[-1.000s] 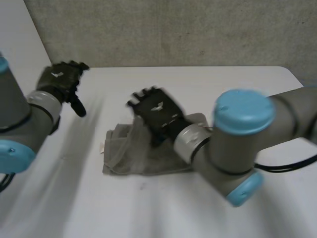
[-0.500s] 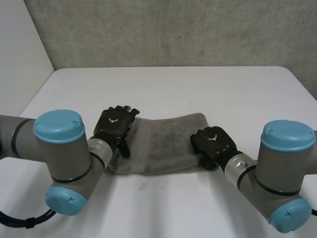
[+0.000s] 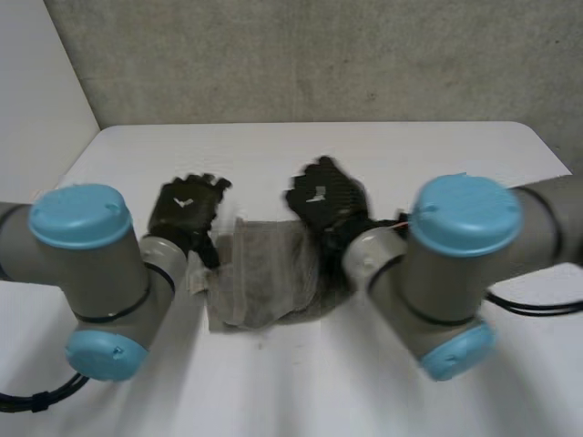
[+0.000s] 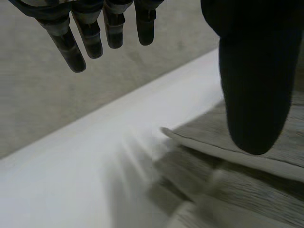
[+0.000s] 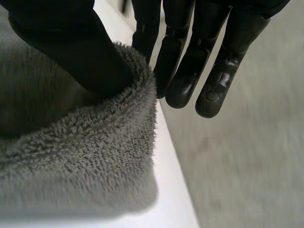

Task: Fold the laundry

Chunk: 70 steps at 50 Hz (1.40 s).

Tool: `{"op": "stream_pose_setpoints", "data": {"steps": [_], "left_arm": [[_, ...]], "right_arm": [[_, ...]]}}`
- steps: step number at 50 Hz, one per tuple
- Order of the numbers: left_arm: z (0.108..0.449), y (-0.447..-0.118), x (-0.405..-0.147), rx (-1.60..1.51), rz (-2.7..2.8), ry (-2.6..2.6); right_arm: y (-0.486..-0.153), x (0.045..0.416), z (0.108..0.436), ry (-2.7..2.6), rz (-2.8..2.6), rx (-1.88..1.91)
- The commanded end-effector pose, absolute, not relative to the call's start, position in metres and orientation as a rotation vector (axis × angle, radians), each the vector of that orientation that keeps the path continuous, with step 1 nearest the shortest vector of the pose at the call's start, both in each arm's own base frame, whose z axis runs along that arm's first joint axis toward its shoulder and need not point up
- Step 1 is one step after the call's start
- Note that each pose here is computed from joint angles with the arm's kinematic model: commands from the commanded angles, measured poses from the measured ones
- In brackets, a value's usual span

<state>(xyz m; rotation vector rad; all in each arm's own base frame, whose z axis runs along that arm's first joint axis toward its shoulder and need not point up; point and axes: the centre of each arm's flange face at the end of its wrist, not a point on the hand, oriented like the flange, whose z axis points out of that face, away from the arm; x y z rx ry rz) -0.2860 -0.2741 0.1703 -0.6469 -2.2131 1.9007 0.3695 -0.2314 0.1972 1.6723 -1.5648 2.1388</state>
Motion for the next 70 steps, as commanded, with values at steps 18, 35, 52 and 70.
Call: {"op": "stream_pose_setpoints", "data": {"steps": [18,35,52,70], "left_arm": [[0.198,-0.304,-0.245,-0.357,2.048,-2.269],[0.176,-0.257,-0.281,-0.373,1.579,-2.259],[0.132,-0.267,-0.283,-0.564,1.585,-2.424],[0.3,-0.261,-0.278,-0.421,1.901,-2.093]], "right_arm": [[-0.18,0.405,0.213,-1.841,2.359,1.723],[-0.238,0.348,0.208,-2.745,2.073,1.187],[-0.261,0.368,0.126,-2.881,1.837,1.284],[-0.286,0.306,0.31,-2.367,2.436,0.673]]}}
